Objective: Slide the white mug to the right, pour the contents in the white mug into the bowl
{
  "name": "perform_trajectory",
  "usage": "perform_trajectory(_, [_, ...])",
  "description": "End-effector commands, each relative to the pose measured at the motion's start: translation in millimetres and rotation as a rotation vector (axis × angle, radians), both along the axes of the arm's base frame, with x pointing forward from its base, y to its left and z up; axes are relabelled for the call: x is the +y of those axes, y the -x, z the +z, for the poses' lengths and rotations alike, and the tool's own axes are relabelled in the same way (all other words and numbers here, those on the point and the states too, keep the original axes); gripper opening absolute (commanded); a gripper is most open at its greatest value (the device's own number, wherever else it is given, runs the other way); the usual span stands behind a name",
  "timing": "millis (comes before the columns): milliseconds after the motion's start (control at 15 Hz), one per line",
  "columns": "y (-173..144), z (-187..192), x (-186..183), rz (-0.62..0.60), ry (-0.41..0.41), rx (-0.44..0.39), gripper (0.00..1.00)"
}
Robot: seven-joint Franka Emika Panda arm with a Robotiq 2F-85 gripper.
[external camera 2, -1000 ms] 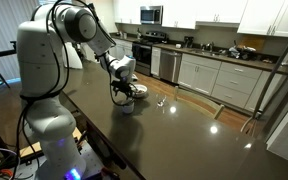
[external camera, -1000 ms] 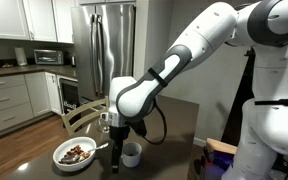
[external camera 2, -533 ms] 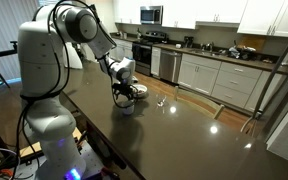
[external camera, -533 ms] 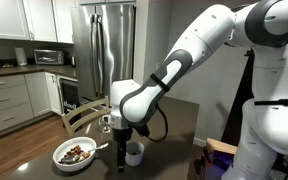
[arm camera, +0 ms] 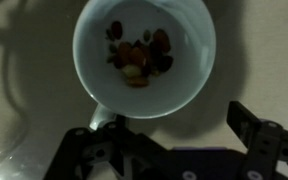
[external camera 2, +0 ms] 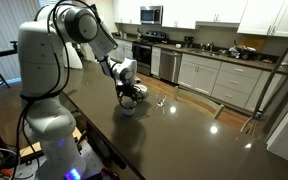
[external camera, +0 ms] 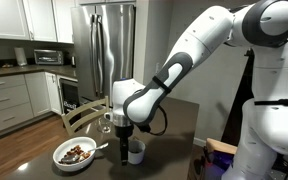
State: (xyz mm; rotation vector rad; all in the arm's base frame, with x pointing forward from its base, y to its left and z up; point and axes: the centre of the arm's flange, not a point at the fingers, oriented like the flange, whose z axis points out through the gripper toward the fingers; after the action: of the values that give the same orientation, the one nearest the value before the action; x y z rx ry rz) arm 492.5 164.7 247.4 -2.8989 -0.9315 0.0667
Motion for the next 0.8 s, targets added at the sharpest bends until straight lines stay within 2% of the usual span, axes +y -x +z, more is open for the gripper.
perform_trajectory(0, [-1, 0, -11, -0.013, 0.035, -0.023, 1.00])
perform_trajectory(400, [-9, -2, -34, -0.074, 0.045, -0.013, 1.00])
perform_trajectory(733, [-16, -5, -65, -0.235, 0.047, 0.030, 1.00])
